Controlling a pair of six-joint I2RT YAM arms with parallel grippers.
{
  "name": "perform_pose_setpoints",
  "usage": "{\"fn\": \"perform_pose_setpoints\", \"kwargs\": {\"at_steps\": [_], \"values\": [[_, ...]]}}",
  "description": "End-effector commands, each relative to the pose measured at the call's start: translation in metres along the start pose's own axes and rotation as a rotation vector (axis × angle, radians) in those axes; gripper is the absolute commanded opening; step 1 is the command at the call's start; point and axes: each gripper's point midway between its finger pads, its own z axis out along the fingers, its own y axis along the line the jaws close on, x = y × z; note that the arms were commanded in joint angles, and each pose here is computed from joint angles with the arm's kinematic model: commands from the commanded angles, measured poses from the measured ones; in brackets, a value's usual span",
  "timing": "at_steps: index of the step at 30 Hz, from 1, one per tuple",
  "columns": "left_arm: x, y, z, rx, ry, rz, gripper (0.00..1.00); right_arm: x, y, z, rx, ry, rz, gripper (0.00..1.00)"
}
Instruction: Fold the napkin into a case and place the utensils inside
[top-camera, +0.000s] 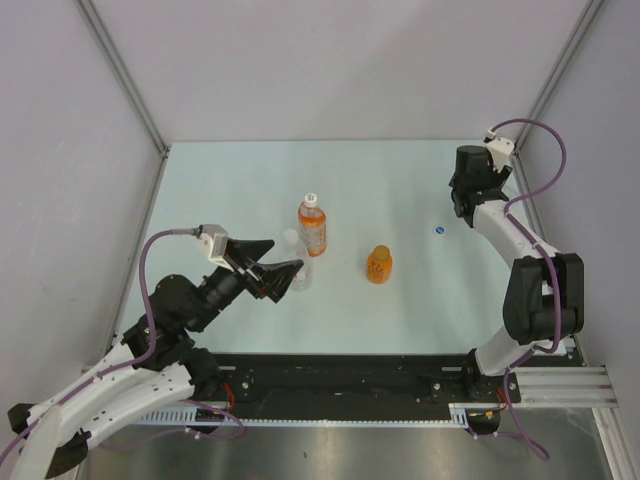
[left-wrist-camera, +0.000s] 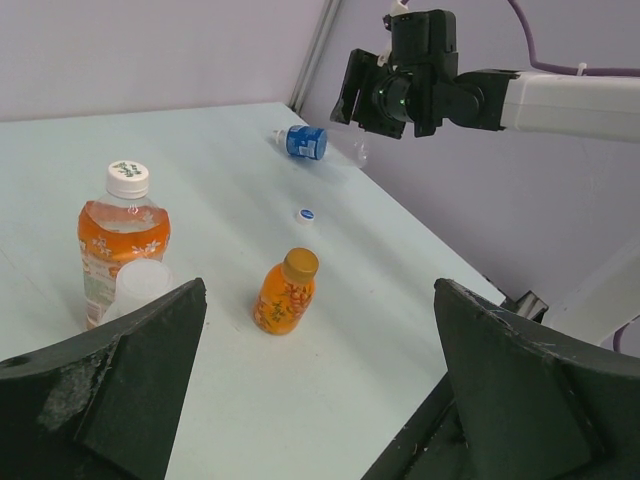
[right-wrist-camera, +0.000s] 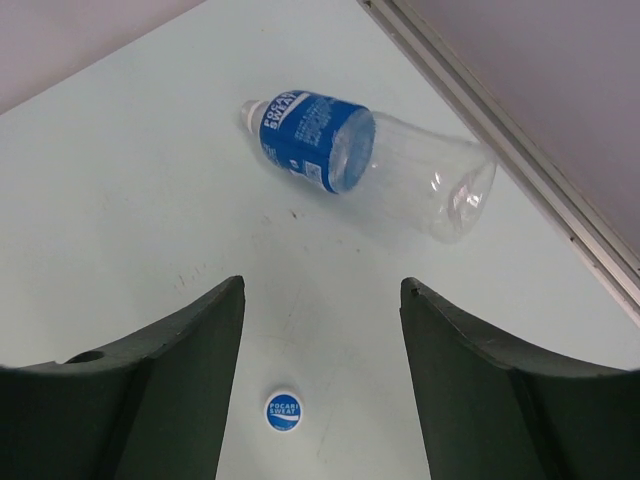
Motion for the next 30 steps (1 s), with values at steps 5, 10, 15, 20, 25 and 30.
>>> {"fn": "perform_pose_setpoints", "kwargs": {"at_steps": [5,10,15,20,25,30], "values": [[0.002,-0.002,0.005,0.012,0.001,-0.004,1.0,-0.008,-0.002,0.022,0.033,-0.054,-0.047,0.66],[0.003,-0.001,0.004,0.007,0.007,0.0,1.0,-0.016,-0.009,0.041,0.063,-0.034,-0.071,0.67],[0.005,0.0,0.004,0.005,0.015,0.001,1.0,-0.01,-0.023,0.062,0.106,0.014,-0.079,0.68],[0.007,0.0,0.004,0.002,0.023,0.001,1.0,-0.02,-0.072,0.081,0.216,0.028,0.031,0.67],[0.009,0.0,0.007,0.003,0.028,-0.005,1.0,-0.012,-0.108,0.104,0.299,0.088,0.147,0.64],[0.012,-0.001,0.011,0.004,0.042,-0.006,1.0,0.013,-0.131,0.121,0.34,0.186,0.181,0.59]]}}
